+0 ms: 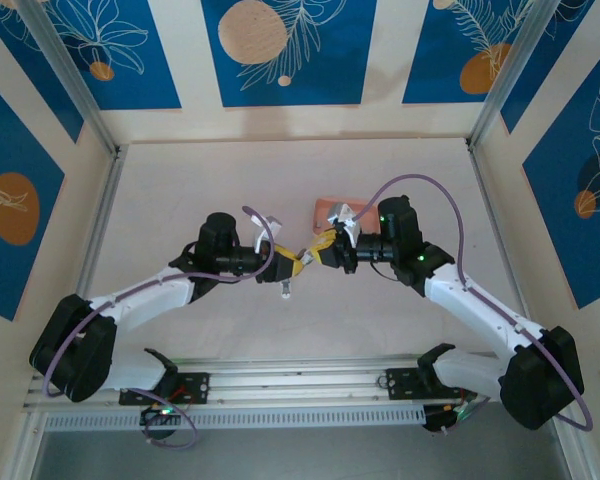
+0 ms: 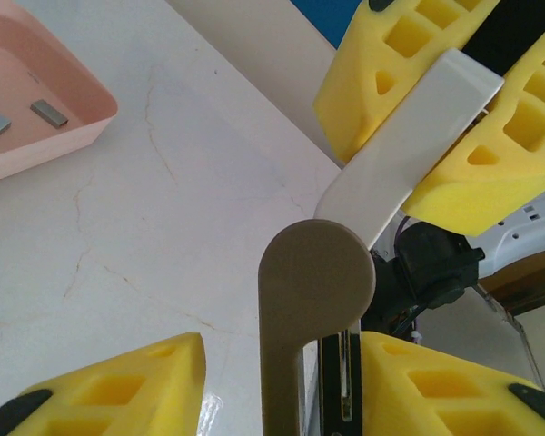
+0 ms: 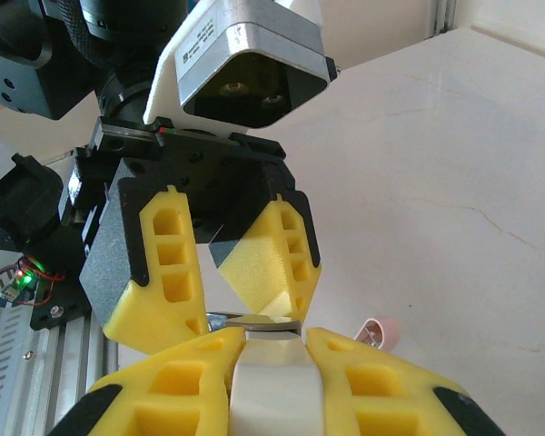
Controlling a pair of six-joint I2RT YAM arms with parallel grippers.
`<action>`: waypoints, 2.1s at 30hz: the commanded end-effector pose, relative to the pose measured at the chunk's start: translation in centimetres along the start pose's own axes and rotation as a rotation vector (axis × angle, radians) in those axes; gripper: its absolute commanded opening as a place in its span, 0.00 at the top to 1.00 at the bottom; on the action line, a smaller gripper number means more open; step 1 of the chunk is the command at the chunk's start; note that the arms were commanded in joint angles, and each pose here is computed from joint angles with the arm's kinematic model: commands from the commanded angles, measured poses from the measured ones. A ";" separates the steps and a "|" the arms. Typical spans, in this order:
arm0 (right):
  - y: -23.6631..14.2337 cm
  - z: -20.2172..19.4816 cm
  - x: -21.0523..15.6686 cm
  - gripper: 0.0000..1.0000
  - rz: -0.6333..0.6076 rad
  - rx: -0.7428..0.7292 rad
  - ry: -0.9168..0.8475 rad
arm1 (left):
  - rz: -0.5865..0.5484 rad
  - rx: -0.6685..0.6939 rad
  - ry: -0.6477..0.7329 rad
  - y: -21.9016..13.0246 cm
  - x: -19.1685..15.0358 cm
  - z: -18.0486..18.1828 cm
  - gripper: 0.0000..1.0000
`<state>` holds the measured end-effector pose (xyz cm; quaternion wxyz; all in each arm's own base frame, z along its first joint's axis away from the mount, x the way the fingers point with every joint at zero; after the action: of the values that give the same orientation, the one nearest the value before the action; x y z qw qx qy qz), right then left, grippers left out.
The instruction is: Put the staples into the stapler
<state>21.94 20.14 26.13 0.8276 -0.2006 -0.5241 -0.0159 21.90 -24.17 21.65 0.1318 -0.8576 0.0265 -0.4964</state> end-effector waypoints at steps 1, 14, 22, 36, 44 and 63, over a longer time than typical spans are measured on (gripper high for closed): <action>0.0 0.5 1.9 0.93 -0.049 0.027 -0.048 | 0.008 -0.048 0.024 0.3 -0.3 -0.7 0.57; 0.3 -0.3 1.9 0.88 -0.068 -0.020 -0.016 | -0.015 0.019 0.070 -0.2 -0.2 -0.6 0.69; 0.3 -0.6 2.3 0.81 -0.093 -0.047 0.001 | -0.061 0.052 0.120 -0.4 0.5 -0.5 0.75; -0.5 -2.8 2.9 0.40 -0.222 -0.412 0.704 | -0.272 0.422 0.094 -1.6 1.6 3.3 0.76; 2.7 -2.3 2.2 0.38 -0.170 -0.415 0.776 | -0.254 0.443 0.070 -1.5 1.1 3.7 0.76; 6.5 -2.6 2.9 0.43 -0.194 -0.392 0.773 | -0.251 0.448 0.047 -1.4 0.9 3.6 0.76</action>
<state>26.26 24.92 23.76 0.9046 -0.3074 -0.1649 -0.2448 25.62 -21.88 20.46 0.2691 -0.7933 -0.1803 -0.5154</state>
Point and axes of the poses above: each hand's point on the last joint's axis, 136 mm out from that joint toward the fingers, its own y axis out along the fingers, its own z axis along the line the jaws close on, x = y × z, the point moved 7 cm from there along -y, back along the fingers, and after that the axes turned 11 degrees about y, right-handed, at the moved point
